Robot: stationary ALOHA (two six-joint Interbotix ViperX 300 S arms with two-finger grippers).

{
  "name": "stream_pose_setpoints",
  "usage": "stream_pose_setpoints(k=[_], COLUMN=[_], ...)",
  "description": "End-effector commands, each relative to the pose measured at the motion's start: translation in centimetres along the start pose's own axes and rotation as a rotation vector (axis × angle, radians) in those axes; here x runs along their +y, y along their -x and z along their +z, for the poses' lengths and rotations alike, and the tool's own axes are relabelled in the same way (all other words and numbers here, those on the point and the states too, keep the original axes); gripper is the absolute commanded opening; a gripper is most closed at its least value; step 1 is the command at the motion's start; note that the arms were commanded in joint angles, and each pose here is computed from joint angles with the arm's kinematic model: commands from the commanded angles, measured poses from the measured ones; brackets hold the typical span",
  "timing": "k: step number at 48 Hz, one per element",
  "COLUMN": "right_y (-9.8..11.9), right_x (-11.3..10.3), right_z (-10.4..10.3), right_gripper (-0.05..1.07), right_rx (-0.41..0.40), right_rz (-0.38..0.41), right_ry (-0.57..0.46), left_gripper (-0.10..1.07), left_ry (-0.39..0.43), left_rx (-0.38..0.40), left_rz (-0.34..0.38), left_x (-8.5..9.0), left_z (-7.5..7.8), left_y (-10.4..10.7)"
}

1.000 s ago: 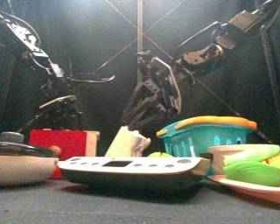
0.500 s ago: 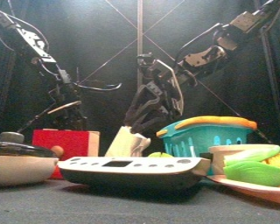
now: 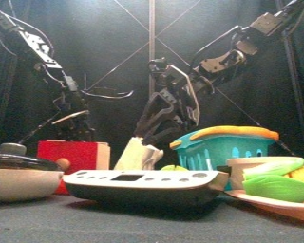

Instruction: Grab pea

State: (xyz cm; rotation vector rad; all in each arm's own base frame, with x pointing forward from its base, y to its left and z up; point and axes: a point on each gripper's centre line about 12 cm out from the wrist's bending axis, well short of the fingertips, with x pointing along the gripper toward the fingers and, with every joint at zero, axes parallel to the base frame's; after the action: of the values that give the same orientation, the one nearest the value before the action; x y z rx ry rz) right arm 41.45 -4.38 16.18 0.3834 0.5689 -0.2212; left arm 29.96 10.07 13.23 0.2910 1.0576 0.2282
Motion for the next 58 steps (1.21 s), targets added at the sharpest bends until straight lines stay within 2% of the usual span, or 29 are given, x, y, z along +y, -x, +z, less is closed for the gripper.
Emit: stream_pose_setpoints(k=[1, 15, 22, 30, 38, 58], right_y=[0.9, 0.9, 0.9, 0.9, 0.9, 0.9], right_x=[0.6, 0.6, 0.6, 0.6, 0.7, 0.6], right_z=[1.5, 1.5, 1.5, 1.5, 1.6, 1.5], right_gripper=[0.81, 0.8, 0.8, 0.8, 0.8, 0.8], right_rx=[-0.049, -0.05, -0.049, -0.049, -0.052, -0.047], right_rz=[0.019, 0.018, 0.018, 0.018, 0.019, 0.017], right_ry=[-0.001, -0.007, -0.007, -0.007, -0.008, -0.017], left_gripper=[0.71, 0.71, 0.7, 0.73, 0.8, 0.82], left_ry=[0.012, 0.028, 0.03, 0.025, 0.02, 0.014], left_rx=[-0.023, -0.085, -0.094, -0.109, -0.155, -0.108], left_rz=[0.008, 0.039, 0.042, 0.029, 0.0, -0.024], left_x=[0.3, 1.0, 1.1, 0.8, 0.3, -0.2], left_z=[0.5, 1.2, 1.0, 1.0, 1.6, 1.0], left_y=[0.5, 3.2, 3.6, 3.3, 2.8, 0.8])
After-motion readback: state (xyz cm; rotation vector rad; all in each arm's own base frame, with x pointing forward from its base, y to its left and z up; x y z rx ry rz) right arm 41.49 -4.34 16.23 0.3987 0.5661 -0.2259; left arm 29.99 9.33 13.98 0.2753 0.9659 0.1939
